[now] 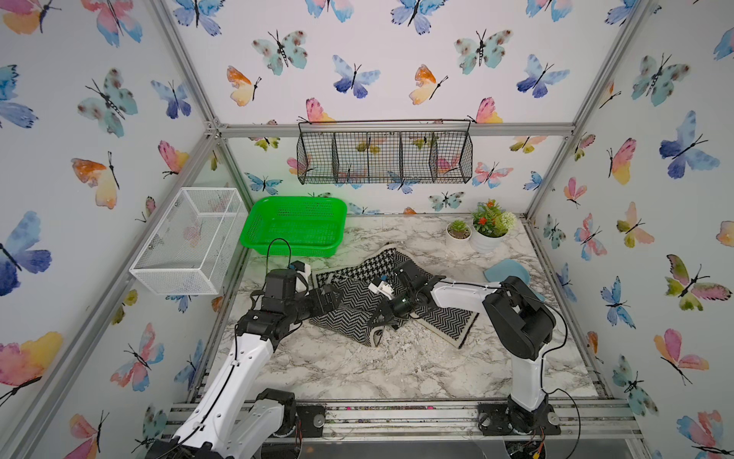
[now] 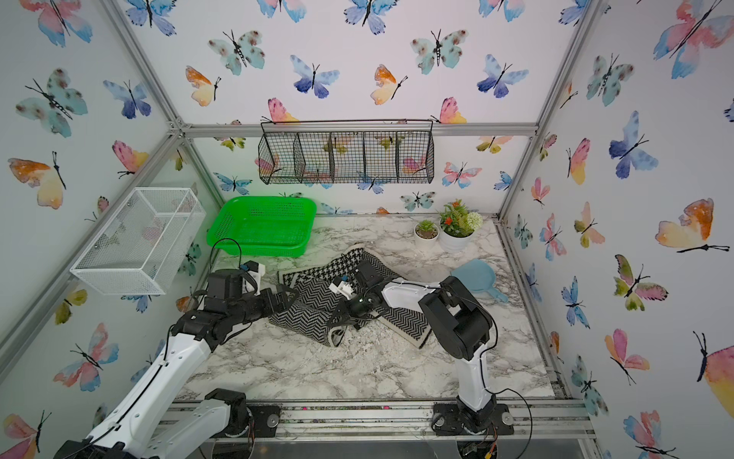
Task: Roll up the scarf and place it into the basket
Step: Roll the scarf at the center of the board.
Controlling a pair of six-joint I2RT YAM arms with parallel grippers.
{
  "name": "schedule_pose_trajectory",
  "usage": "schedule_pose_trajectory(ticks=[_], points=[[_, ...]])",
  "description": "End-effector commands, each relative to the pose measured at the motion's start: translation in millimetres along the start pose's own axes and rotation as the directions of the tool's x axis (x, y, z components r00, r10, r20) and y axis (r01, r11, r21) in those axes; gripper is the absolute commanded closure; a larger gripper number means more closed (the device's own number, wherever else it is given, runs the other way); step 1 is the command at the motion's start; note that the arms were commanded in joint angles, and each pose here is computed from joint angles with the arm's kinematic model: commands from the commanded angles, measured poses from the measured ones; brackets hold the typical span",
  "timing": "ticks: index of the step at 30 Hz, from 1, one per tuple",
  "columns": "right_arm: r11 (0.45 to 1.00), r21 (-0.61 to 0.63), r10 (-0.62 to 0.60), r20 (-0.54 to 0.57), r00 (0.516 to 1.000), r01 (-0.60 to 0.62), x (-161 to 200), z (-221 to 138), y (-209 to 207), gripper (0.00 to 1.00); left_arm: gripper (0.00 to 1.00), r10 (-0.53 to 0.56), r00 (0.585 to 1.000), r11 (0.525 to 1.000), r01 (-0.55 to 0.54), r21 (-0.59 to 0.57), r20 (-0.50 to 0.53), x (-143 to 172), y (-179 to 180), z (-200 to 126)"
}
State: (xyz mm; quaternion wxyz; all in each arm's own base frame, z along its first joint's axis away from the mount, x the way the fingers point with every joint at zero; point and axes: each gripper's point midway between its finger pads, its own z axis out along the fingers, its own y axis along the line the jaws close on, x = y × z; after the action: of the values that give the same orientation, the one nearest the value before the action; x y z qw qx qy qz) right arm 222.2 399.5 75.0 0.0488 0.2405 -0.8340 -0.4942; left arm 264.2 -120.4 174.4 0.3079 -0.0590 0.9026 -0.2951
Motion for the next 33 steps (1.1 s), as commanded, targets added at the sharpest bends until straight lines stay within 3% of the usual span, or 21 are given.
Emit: schedule_pose_trajectory(ticks=[1, 16, 22, 26, 31, 32, 33], points=[[0.999, 0.007, 0.041, 0.001, 0.999, -0.041, 0.8, -0.7, -18.4, 0.97, 0.02, 0.005, 1.0, 0.997, -0.005, 0.073, 0.0, 7.6, -10.3, 0.3], [0.995, 0.071, 0.074, 0.011, 0.997, -0.075, 1.0, -0.7, -43.9, 0.95, 0.02, -0.043, 0.998, 0.967, 0.053, 0.25, -0.047, 12.3, -25.9, 36.6], [0.99, 0.128, 0.05, 0.024, 0.998, -0.053, -7.1, -2.5, -50.1, 0.92, 0.02, -0.073, 0.997, 0.973, 0.075, 0.218, -0.015, 6.7, -16.2, 46.8], [0.977, 0.214, -0.014, 0.069, 0.998, -0.001, -14.1, -16.9, -47.4, 0.72, 0.02, -0.109, 0.993, 0.983, 0.113, 0.145, -0.037, 9.2, 2.9, 66.3], [0.955, 0.286, -0.127, 0.148, 0.981, 0.08, -22.5, -43.6, -24.6, 0.56, 0.02, -0.14, 0.984, 0.983, 0.151, 0.101, -0.108, 17.6, 16.6, 89.9], [0.946, 0.309, -0.159, 0.162, 0.974, 0.103, -23.9, -50.7, -18.2, 0.47, 0.02, -0.145, 0.983, 0.983, 0.157, 0.099, -0.117, 18.4, 17.6, 92.6], [0.935, 0.333, -0.188, 0.169, 0.968, 0.124, -24.2, -55.8, -13.2, 0.45, 0.02, -0.146, 0.982, 0.983, 0.158, 0.096, -0.121, 18.2, 17.8, 94.3]])
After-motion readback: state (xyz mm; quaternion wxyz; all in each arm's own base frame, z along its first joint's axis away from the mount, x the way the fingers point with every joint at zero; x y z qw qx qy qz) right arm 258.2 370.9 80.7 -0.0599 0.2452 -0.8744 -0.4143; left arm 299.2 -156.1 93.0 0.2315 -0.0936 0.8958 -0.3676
